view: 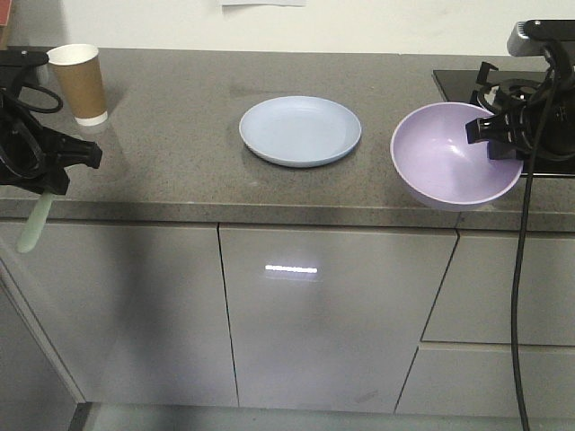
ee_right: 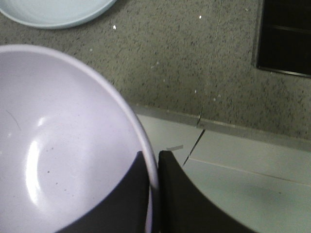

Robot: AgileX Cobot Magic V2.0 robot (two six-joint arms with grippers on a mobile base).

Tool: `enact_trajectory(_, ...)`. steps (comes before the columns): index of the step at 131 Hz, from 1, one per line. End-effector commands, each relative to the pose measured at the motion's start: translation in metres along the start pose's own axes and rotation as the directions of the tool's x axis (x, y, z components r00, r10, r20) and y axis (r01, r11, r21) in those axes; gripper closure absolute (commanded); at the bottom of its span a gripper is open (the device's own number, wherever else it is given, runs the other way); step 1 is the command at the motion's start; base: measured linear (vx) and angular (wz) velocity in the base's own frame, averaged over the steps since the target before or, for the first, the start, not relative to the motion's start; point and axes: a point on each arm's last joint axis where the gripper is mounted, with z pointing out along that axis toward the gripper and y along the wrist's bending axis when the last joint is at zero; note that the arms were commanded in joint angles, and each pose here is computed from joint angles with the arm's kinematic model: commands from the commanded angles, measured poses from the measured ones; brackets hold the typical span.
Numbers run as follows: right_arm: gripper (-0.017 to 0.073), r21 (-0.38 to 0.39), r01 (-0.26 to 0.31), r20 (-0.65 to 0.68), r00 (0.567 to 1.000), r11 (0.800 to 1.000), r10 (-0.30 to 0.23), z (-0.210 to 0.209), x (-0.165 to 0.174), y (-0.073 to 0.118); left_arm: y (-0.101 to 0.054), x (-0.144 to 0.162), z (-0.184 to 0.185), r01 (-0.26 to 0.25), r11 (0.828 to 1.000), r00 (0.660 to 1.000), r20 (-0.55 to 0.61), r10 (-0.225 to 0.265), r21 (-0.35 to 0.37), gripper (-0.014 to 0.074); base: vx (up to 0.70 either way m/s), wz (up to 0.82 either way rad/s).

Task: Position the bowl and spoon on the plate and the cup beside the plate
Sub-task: 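Drive the base to the counter with the light blue plate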

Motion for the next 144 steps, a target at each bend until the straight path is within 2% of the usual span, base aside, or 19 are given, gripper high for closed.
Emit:
enact_trajectory(1,0.0563,0.009,0.003,0.123,0.992,1.000,-0.004,-0.0234,-0.0128,0.0021,-0.0028,-0.0040,-0.0240,0.001,1.000,0.995,0.098,-0.002,0.011,0.0601,0.17,-0.02)
enact_trajectory(144,0.0563,0.010,0.005,0.121,0.993,1.000,-0.006,-0.0230,-0.0124,0.0021,-0.0028,-0.0042,-0.0227,0.001,1.000,0.995,0.095,-0.002,0.011,0.0601,0.18,0.00)
